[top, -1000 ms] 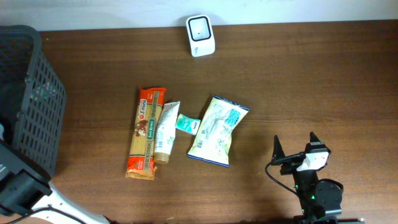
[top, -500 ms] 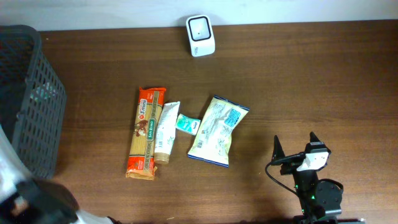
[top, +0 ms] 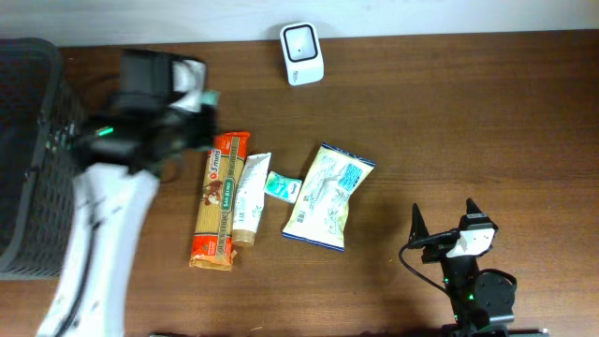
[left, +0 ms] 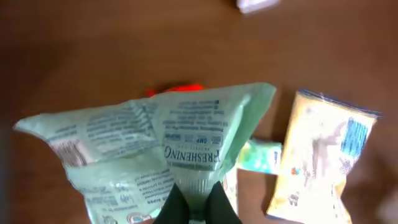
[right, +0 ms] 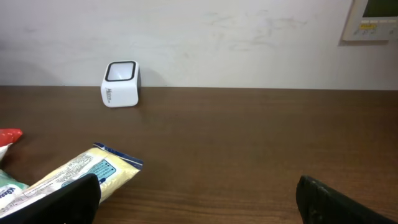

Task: Scan the item barcode
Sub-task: 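Drop the green wet-wipe pack above the mint box, then reach the left gripper into the basket and grasp the teal pack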

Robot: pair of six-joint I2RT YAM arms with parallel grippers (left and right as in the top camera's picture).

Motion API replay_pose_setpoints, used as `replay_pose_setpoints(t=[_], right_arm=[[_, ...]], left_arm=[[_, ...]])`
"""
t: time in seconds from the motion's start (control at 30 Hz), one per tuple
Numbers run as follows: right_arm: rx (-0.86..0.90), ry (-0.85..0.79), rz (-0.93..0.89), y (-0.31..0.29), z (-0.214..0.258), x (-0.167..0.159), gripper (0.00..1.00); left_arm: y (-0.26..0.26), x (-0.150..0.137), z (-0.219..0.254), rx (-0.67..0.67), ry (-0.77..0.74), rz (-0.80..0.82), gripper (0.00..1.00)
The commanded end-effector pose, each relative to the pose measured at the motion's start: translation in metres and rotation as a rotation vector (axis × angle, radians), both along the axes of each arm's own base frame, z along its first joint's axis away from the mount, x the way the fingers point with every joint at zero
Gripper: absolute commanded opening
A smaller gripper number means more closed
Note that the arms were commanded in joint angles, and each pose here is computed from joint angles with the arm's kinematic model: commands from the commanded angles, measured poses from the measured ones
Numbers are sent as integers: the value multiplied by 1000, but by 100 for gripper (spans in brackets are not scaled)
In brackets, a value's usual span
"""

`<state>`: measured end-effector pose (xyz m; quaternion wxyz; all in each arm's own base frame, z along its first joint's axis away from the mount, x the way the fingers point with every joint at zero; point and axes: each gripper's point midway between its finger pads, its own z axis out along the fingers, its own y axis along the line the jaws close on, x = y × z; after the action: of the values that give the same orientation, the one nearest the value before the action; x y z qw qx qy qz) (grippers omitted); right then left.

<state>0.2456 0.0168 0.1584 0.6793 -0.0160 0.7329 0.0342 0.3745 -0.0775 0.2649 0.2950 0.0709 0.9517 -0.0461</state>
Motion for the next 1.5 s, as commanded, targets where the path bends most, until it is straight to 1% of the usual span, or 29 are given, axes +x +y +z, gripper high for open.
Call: replay_pose_setpoints(t=[0.0,0.1,0.2,0.3,0.37,0.4,0.47,0.5,0.53,0.57,0.6,0.63,0.67,0.73,0.77,0.8,0.83,0.87,0.93,0.97,1.0,1.03,1.07,1.17,1.2,1.27,1.3,1.4,1.47], right_arm=[[10,6,0,1,-3,0,99],[10,6,0,1,-3,0,99],[10,6,0,1,-3,0,99],[10,6,0,1,-3,0,99],[10,6,0,1,-3,0,99],[10,6,0,1,-3,0,99],[10,6,0,1,-3,0,99],[10,6,0,1,-3,0,99],[10,6,0,1,-3,0,99],[10,6,0,1,-3,0,99],[10,6,0,1,-3,0,99],[10,6,0,1,-3,0,99],[10,6,0,1,-3,0,99],[10,6,0,1,-3,0,99],[10,6,0,1,-3,0,99],[10,6,0,1,-3,0,99],[10,6,0,1,-3,0,99],[10,6,0,1,-3,0,99],[10,6,0,1,-3,0,99],[10,6,0,1,-3,0,99],[10,6,0,1,-3,0,99],[10,6,0,1,-3,0,99],[10,6,0,1,-3,0,99],[10,6,0,1,-3,0,99],[10,6,0,1,-3,0,99],[10,6,0,1,-3,0,99],[10,6,0,1,-3,0,99],[10,6,0,1,-3,0,99],[10,6,0,1,-3,0,99]], left_arm=[[-54,5,-58,21,102,-136,0],[-90,27,-100,76,102,-231,0],[-114,53,-149,177,85,-240,0],[-132,56,-198,207,140,-275,0],[-132,53,-216,222,178,-281,0],[-132,51,-222,228,192,-283,2],[-133,51,-221,227,191,-285,40],[-135,52,-219,225,184,-287,65],[-136,53,-214,223,178,-287,78],[-137,55,-207,221,172,-287,82],[-140,61,-182,210,135,-283,88],[-141,71,-150,198,73,-270,98],[-138,86,-92,177,-41,-236,99],[-122,98,-24,179,-176,-165,99],[-108,101,7,189,-238,-117,99],[-80,102,51,210,-321,-33,99],[-44,99,90,233,-391,65,99],[5,92,125,251,-454,187,99],[65,81,149,262,-486,316,99],[116,68,155,287,-473,426,99],[152,57,154,301,-448,510,99],[207,38,145,298,-397,664,99],[242,27,135,277,-356,742,99],[318,6,104,148,-277,839,99],[335,2,95,130,-259,856,99],[367,2,70,125,-213,800,99],[379,7,54,134,-184,740,99],[395,21,10,172,-96,615,99],[402,29,-16,181,-50,576,99]])
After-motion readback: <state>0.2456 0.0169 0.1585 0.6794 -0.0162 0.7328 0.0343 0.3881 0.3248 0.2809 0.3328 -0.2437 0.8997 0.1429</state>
